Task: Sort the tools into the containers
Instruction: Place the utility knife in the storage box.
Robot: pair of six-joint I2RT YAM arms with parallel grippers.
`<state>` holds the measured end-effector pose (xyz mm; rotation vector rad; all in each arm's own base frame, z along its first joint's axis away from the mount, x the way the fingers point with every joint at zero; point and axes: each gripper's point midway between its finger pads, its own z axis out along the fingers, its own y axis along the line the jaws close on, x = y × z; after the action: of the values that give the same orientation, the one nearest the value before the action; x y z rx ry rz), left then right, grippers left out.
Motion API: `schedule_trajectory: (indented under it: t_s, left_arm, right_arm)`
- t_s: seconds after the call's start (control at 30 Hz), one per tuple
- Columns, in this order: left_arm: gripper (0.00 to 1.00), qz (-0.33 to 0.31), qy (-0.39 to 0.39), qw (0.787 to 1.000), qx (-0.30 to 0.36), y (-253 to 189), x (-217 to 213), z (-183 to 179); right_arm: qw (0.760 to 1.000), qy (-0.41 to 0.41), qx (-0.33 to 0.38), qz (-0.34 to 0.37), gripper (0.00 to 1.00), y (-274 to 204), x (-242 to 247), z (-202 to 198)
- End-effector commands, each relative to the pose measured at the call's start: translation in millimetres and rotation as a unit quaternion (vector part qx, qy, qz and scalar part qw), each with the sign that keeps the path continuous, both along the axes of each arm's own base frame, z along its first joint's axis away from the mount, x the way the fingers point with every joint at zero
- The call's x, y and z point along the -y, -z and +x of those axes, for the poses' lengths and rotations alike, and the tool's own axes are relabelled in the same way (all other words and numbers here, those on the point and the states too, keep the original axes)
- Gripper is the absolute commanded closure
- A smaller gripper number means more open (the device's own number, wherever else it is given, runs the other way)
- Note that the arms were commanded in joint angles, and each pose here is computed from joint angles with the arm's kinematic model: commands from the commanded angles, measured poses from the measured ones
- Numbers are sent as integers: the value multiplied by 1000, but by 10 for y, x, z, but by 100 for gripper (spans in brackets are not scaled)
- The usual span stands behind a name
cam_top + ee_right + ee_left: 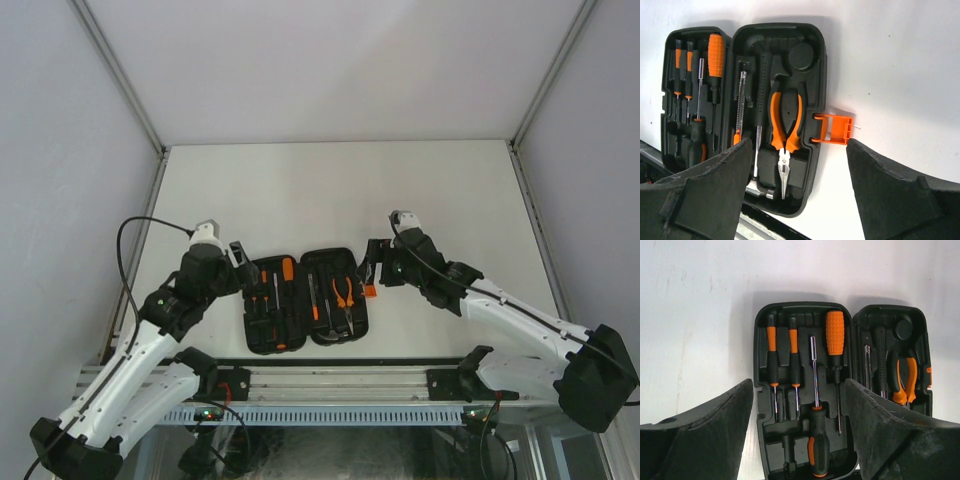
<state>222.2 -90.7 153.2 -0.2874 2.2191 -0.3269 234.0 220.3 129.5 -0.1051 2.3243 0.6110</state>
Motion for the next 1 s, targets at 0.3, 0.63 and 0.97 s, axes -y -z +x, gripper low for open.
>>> schedule_trajectory:
  t_s: [0.3, 0.63, 0.97]
  left_arm:
    - [19, -60, -18, 998, 12, 185, 124, 79]
    - [19, -88, 28, 996, -9, 509, 360, 94]
    - [15, -26, -45, 998, -43, 646, 14, 5]
  right_arm:
    - [999, 26, -31, 25, 23, 199, 103, 22]
    - [996, 27, -55, 69, 19, 319, 107, 45]
    - [994, 13, -80, 73, 20, 454, 41, 13]
